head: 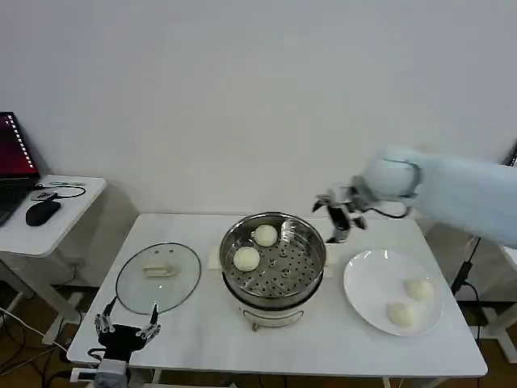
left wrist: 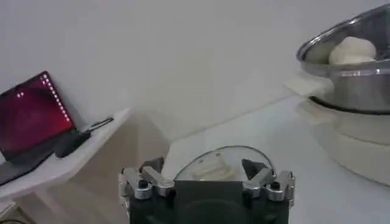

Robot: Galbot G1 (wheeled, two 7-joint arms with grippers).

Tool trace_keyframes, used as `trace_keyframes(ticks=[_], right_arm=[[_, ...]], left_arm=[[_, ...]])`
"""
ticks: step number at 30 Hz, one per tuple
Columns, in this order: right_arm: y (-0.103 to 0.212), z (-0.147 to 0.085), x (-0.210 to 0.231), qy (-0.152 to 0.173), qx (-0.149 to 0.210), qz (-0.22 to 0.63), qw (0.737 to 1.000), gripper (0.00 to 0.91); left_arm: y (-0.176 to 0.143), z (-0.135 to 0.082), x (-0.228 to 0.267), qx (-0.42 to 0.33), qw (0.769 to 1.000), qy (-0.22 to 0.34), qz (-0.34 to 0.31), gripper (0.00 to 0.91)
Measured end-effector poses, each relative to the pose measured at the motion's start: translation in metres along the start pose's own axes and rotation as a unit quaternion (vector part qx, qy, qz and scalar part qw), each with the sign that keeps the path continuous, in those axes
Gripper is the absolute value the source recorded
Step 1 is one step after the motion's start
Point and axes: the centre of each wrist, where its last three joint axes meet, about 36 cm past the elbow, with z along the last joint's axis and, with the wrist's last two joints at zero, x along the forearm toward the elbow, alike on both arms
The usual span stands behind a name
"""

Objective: Take steamed baozi put them in steamer then cover it.

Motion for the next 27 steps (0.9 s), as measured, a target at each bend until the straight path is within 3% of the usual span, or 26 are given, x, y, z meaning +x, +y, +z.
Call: trace_keyframes(ticks=[11, 19, 27], right_arm=[[0.106, 0.075, 0.008, 0.057, 0.001, -0.029, 0.998, 0.907], [0.158, 0.092, -0.009, 0.080, -0.013, -0.057, 0.995, 0.907], [0.186, 0.097, -0.034, 0.084, -0.041, -0.080, 0.992, 0.907]], left_arm=[[-0.008, 0.006, -0.004, -0.009, 1.000, 0.007, 0.011, 0.907], [-0.011, 0.013, -0.003, -0.011, 1.000, 0.017, 0.016, 0.907], [-0.011, 0.016, -0.003, -0.015, 1.000, 0.023, 0.014, 0.907]])
